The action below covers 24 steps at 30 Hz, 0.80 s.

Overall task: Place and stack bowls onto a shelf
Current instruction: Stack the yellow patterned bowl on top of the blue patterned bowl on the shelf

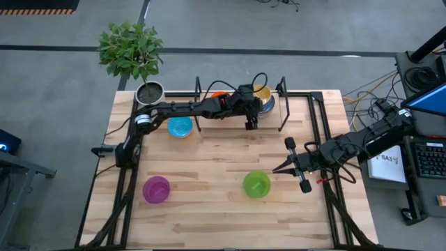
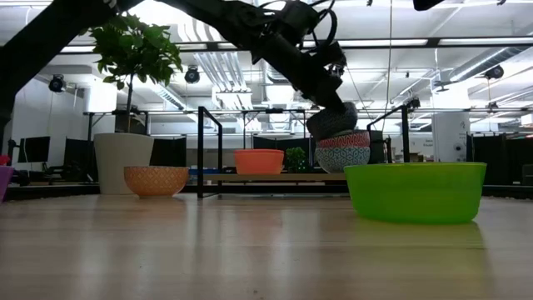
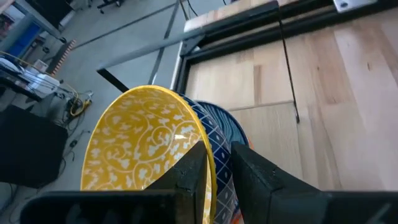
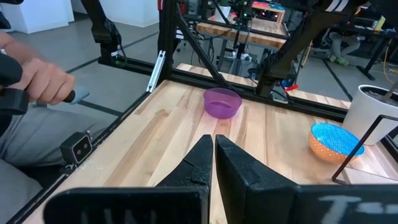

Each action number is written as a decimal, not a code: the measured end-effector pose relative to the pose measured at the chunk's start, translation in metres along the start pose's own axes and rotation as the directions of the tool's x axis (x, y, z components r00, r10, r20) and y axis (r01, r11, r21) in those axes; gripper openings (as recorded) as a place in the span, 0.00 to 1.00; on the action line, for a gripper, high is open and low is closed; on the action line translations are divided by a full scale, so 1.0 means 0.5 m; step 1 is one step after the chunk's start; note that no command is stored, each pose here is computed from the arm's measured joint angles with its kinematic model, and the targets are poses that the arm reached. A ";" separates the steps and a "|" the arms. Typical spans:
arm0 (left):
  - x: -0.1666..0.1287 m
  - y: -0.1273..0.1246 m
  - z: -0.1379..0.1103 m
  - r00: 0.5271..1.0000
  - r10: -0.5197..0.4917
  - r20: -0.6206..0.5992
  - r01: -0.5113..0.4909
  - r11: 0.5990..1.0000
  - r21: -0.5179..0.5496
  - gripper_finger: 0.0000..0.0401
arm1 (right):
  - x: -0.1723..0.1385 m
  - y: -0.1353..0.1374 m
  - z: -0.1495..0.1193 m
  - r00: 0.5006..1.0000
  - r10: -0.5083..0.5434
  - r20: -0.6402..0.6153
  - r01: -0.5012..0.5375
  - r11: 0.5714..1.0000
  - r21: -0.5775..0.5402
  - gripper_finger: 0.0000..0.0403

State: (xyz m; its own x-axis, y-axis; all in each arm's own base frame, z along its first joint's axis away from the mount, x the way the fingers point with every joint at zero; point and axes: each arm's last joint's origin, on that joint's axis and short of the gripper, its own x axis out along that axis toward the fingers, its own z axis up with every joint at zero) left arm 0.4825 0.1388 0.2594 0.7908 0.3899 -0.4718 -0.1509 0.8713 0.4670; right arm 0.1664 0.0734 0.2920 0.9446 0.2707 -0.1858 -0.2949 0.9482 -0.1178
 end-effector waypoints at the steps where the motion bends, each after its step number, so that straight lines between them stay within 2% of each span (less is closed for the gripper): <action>1: 0.004 0.000 0.001 1.000 0.000 0.001 0.000 1.000 -0.001 0.13 | 0.000 0.000 0.000 1.000 0.000 -0.001 0.000 1.000 0.000 0.02; 7: 0.032 -0.002 0.005 1.000 -0.003 -0.007 0.003 1.000 -0.001 0.13 | 0.000 0.000 -0.001 1.000 0.001 -0.005 -0.001 1.000 0.002 0.02; 12: 0.042 0.005 0.014 0.997 -0.030 -0.067 0.030 1.000 0.007 0.14 | 0.000 0.000 -0.001 1.000 0.001 -0.006 -0.001 1.000 0.003 0.02; 24: 0.020 0.029 0.051 0.990 -0.056 -0.126 0.058 0.998 0.009 0.35 | 0.001 0.001 -0.002 1.000 0.002 -0.010 -0.002 1.000 0.009 0.02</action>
State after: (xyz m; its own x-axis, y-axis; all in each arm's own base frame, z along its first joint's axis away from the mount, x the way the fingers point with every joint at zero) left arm 0.5033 0.1475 0.2805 0.7171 0.3746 -0.5878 -0.0996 0.8897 0.4455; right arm 0.1668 0.0737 0.2909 0.9425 0.2713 -0.1953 -0.2957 0.9491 -0.1085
